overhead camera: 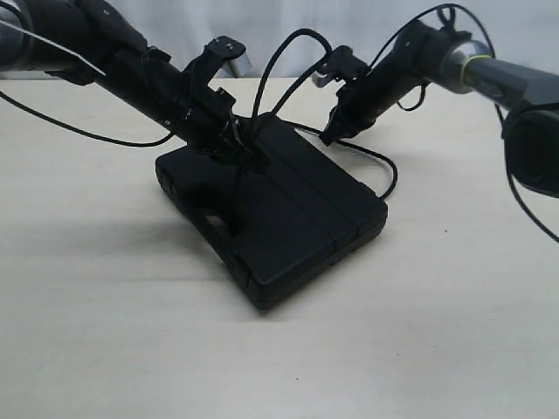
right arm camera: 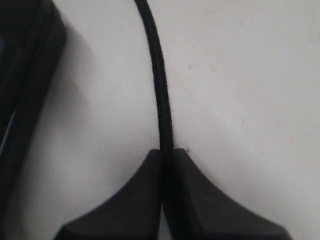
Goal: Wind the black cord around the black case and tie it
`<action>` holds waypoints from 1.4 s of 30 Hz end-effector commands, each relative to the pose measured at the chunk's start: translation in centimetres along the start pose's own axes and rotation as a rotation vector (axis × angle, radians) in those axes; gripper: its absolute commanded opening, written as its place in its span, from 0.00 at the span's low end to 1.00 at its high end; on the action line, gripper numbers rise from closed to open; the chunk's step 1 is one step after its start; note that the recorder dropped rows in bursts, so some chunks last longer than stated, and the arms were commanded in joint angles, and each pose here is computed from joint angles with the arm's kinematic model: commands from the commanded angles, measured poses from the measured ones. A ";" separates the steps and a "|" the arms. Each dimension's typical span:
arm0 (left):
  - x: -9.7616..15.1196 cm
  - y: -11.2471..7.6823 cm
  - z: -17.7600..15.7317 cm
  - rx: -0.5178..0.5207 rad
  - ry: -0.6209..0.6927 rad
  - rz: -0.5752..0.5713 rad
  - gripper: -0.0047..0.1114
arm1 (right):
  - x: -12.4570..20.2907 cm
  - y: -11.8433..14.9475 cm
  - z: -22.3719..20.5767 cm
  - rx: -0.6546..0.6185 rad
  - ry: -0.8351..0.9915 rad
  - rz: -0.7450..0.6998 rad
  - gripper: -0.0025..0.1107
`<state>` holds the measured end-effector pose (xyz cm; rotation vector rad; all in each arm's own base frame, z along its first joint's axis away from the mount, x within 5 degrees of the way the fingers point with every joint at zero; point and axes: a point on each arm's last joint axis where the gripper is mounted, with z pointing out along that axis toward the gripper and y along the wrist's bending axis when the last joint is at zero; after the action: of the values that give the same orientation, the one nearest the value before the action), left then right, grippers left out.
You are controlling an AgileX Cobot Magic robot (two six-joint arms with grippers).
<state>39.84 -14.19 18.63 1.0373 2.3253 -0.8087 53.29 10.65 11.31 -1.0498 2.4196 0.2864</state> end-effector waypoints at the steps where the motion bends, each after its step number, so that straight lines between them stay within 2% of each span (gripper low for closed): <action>1: -0.4 -0.2 -0.3 0.011 -0.028 -0.024 0.04 | 0.9 -2.4 -7.2 -0.128 -0.031 0.067 0.06; 4: -0.4 -0.2 -0.3 0.011 -0.028 -0.024 0.04 | 2.3 -2.4 -10.1 -0.184 0.015 0.087 0.06; 9: -0.3 -0.4 -0.3 0.036 -0.018 -0.023 0.04 | 5.1 -1.6 -14.4 -0.171 -0.023 0.145 0.06; 12: -0.2 -0.6 -0.4 0.055 -0.010 -0.023 0.04 | 7.7 0.5 -17.0 -0.157 -0.028 0.174 0.06; 14: -0.2 -0.6 -0.4 0.064 -0.006 -0.023 0.04 | 9.9 1.8 -18.1 -0.076 0.013 0.226 0.06; 17: -0.1 -0.8 -0.4 0.078 -0.001 -0.023 0.04 | 13.3 4.0 -18.1 0.016 0.116 0.276 0.06; 21: -0.1 -0.9 -0.4 0.091 0.005 -0.020 0.04 | 16.6 5.4 -16.2 0.113 0.131 0.401 0.08; 23: -0.1 -0.9 -0.4 0.093 0.005 -0.021 0.04 | 17.5 5.5 -15.5 0.138 0.160 0.447 0.14; 25: -0.1 -0.9 -0.4 0.093 0.005 -0.021 0.04 | 17.8 5.3 -15.3 0.159 0.177 0.487 0.24; 28: -0.1 -0.9 -0.4 0.094 0.006 -0.021 0.04 | 17.1 4.2 -16.0 0.225 0.168 0.517 0.41; 30: -0.1 -1.0 -0.4 0.099 0.008 -0.020 0.04 | 16.0 3.5 -16.7 0.248 0.144 0.509 0.47; 32: -0.1 -1.0 -0.4 0.099 0.008 -0.020 0.04 | 14.2 2.9 -17.5 0.263 0.104 0.475 0.46; 35: -0.1 -1.0 -0.4 0.099 0.008 -0.020 0.04 | 11.1 2.4 -17.6 0.269 0.061 0.346 0.40; 39: 0.0 -1.0 -0.4 0.104 0.010 -0.020 0.04 | 7.0 2.6 -14.9 0.222 0.052 0.206 0.36; 42: 0.0 -1.1 -0.4 0.117 0.015 -0.020 0.04 | 4.4 2.1 -11.8 0.180 0.058 0.191 0.36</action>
<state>38.94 -14.45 18.73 1.1026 2.3393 -0.9148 42.93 2.98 20.58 -0.6992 2.5343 0.0675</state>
